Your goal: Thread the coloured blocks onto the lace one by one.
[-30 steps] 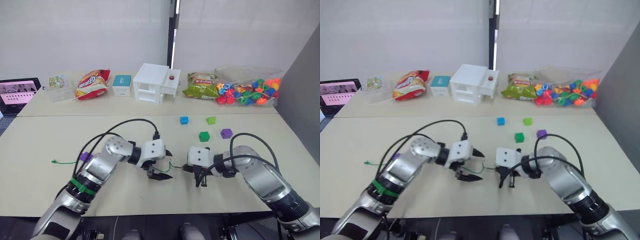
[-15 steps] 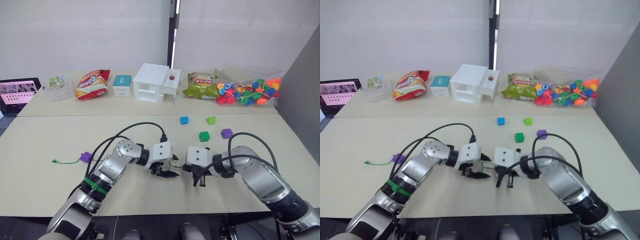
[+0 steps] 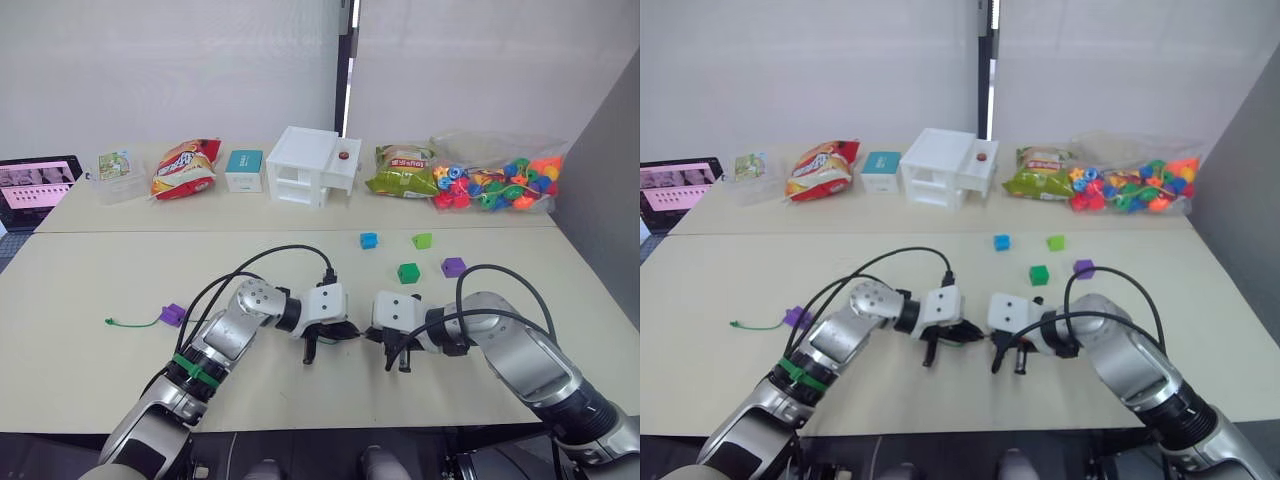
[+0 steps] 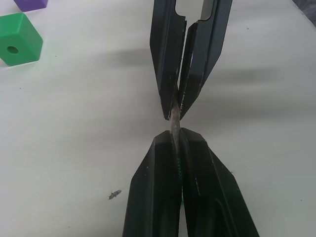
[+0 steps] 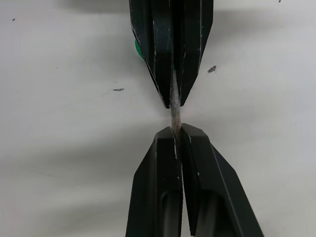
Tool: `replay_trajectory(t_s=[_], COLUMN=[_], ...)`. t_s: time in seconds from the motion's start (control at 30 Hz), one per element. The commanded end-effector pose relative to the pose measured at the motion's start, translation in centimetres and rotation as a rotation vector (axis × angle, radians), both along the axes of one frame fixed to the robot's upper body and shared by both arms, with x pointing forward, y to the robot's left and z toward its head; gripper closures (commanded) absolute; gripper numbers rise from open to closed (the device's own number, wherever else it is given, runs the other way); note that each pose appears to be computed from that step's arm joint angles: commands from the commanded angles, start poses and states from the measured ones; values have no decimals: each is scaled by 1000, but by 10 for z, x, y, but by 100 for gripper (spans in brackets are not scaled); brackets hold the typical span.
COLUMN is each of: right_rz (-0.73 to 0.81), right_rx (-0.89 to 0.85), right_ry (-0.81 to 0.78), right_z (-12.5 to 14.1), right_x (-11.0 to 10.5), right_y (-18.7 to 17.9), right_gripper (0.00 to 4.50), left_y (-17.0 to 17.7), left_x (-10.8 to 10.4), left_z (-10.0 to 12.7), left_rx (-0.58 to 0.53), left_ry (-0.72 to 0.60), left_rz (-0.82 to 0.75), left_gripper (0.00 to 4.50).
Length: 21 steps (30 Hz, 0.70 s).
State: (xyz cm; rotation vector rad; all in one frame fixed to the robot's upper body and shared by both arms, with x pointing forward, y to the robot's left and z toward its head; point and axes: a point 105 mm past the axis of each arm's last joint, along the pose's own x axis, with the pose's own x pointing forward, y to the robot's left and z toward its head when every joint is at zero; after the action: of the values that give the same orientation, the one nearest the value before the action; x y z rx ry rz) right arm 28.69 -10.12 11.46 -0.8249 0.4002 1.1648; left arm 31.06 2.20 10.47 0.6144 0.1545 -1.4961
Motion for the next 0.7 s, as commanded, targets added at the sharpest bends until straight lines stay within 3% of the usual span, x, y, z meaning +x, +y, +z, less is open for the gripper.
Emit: replay_trajectory(t_s=[0.03,0.1,0.27,0.3,0.4,0.53,0.7], right_rz=[31,12,-105,-141,-457,-816,-1142], right_rx=[16,30,99,118,342,490,577], right_ry=[-31,-41,-34,-41,-111,-209,-369], right_z=[10,11,15,17,35,35,31], right_x=[-5,-5,-7,-7,-4,-2,4], right_y=[5,4,-11,-15,-52,-95,-125], right_gripper=[450,450,287,238,143,7,2], left_y=[-2,-1,5,7,16,22,27], left_x=[5,4,-1,-2,-4,-6,-9], left_z=[12,13,13,13,13,12,13], left_rx=[-30,-31,-20,-12,7,22,20], left_ry=[-39,-34,-16,-11,-14,-13,0], left_rz=[10,4,-10,-11,1,20,39], left_gripper=[445,445,450,450,450,450,450])
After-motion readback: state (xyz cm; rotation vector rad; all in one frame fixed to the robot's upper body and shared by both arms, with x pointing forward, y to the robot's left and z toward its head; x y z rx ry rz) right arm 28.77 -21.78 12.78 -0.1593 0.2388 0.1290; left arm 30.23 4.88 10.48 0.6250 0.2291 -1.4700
